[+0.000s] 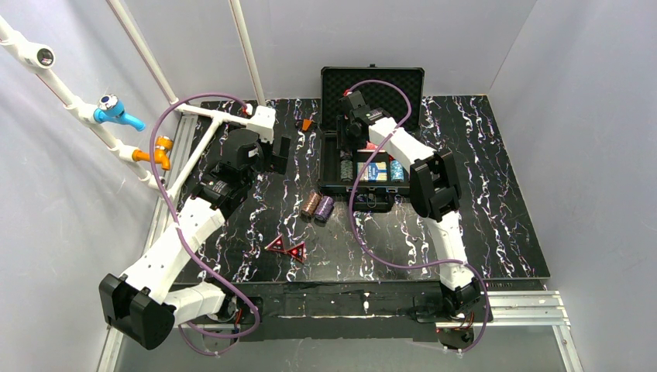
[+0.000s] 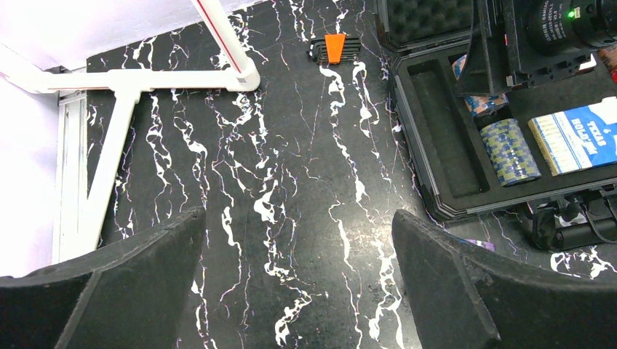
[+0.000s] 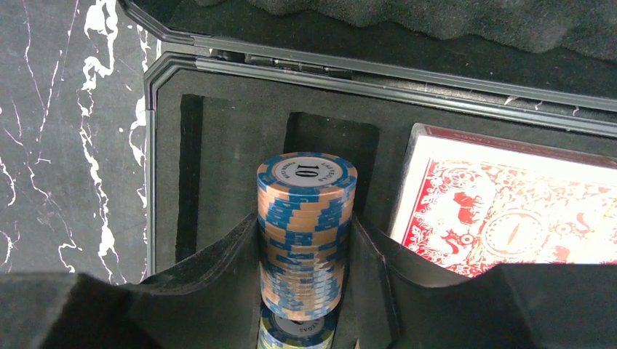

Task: Pack up texas hold em set

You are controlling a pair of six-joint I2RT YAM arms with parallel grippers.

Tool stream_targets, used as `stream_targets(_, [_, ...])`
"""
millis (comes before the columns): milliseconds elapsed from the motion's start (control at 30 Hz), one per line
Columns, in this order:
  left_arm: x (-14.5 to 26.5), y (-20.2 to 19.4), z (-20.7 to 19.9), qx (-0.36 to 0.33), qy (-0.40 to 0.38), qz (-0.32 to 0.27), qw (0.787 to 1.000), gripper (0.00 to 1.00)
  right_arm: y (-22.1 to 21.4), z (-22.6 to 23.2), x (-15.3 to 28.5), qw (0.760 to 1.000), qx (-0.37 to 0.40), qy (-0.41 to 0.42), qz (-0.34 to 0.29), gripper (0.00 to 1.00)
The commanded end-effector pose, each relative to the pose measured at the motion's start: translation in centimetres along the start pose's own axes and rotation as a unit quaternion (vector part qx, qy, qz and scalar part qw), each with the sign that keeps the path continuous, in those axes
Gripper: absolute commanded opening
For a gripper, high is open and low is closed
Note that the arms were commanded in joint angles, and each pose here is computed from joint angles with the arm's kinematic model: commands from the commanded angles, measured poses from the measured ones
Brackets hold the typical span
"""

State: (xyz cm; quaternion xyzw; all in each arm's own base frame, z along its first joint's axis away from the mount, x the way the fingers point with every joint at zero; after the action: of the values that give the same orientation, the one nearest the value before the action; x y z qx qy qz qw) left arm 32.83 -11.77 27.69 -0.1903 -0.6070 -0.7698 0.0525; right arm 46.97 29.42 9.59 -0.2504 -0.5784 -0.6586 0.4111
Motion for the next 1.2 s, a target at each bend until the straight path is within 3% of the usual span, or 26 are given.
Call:
stream_targets(0, [1.0, 1.0, 0.3, 0.000, 0.000, -0.019, 1.000, 0.99, -3.6, -0.7, 0.5, 0.998, -0.004, -0.024, 0.059, 0.05])
stream_targets(267, [0.8, 1.0, 0.4, -0.003, 0.003, -0.017, 1.000, 0.99, -2.9, -0.2, 1.6, 0.999, -0.001, -0.011, 0.048, 0.29])
stream_targets(433, [0.8, 0.9, 0.4, -0.004, 0.003, -0.016, 1.000, 0.99, -1.9, 0.0, 2.7, 0.999, 0.002, -0.011, 0.035, 0.54])
stream_targets(600, [0.7, 0.8, 0.3, -0.005, 0.003, -0.014, 1.000, 0.99, -0.6, 0.2, 4.3, 1.000, 0.005, -0.009, 0.014, 0.72])
stream_targets(1000, [0.8, 0.9, 0.3, -0.005, 0.001, -0.015, 1.000, 0.99, 3.4, 1.3, 7.4, 0.999, 0.017, 0.003, -0.049, 0.80])
stream_targets(1167, [0.9, 0.9, 0.3, -0.004, 0.002, -0.017, 1.000, 0.99, 5.0, 1.9, 7.2, 0.997, 0.021, 0.011, -0.073, 0.74])
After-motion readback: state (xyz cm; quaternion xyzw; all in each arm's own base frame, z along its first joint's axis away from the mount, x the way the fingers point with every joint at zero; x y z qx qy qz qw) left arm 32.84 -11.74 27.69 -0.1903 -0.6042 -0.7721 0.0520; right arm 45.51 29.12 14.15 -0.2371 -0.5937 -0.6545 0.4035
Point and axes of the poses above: each gripper's point midway between its finger pads, its own x axis back along the fingers, its own z axis along the line the jaws close on, y = z × x, the point moved 2 cm from there along x, back along the fingers, and after that the axes turned 2 degrees about -x, right-handed, at the moved point
